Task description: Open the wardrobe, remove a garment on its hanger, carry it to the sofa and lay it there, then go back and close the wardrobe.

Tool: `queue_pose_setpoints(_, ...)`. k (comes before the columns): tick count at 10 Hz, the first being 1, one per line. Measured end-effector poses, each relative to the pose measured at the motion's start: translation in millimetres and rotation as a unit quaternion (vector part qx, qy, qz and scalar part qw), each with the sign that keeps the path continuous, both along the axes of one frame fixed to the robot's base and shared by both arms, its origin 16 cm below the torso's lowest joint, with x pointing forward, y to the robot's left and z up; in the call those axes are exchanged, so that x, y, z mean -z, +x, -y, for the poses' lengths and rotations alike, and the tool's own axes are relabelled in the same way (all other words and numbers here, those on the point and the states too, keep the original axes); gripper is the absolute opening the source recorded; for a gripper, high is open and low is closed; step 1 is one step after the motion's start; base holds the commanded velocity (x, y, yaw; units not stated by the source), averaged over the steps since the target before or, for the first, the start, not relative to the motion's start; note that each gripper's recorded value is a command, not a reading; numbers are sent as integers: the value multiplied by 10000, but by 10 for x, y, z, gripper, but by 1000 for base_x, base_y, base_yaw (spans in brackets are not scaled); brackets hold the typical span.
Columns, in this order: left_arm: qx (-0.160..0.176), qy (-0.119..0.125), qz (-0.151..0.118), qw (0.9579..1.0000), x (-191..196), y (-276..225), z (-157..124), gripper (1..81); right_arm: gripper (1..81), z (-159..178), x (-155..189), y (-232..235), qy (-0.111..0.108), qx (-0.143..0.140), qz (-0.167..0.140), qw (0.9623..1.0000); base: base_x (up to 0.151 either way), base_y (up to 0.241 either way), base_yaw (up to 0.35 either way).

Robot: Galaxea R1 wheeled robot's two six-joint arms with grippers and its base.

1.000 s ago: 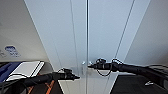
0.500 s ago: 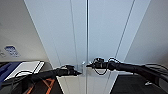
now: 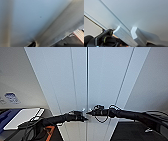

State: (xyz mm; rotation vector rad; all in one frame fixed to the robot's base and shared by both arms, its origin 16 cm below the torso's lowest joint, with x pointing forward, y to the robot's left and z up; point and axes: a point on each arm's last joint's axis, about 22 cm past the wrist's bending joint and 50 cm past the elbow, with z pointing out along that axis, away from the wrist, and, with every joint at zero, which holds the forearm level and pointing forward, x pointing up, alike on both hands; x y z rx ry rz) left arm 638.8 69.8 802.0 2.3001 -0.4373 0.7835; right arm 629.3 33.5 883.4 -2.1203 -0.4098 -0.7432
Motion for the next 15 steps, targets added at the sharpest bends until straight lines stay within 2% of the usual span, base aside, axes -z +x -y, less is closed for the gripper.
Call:
queue_pose_setpoints(5,-47,121,-153,9998,100,59,130,811,811,19,4,-16,18,2,3,10000,0,0,0)
queue_pose_setpoints(8,83,60,-74,9999,70,-33,166,811,811,13,-14,-190,80,-181,73,9998,0,0,0)
queue_pose_setpoints(11,431,-101,109,9990,-52,-311,132,811,811,16,15,-369,366,-265,194,9988,0,0,0)
queue_pose_setpoints(13,651,-316,170,9972,-227,-593,40,811,811,16,78,-446,603,-205,214,9977,0,0,0)
queue_pose_setpoints(15,729,-596,173,9954,-338,-972,-130,811,811,54,109,-625,755,-244,146,9967,0,0,0)
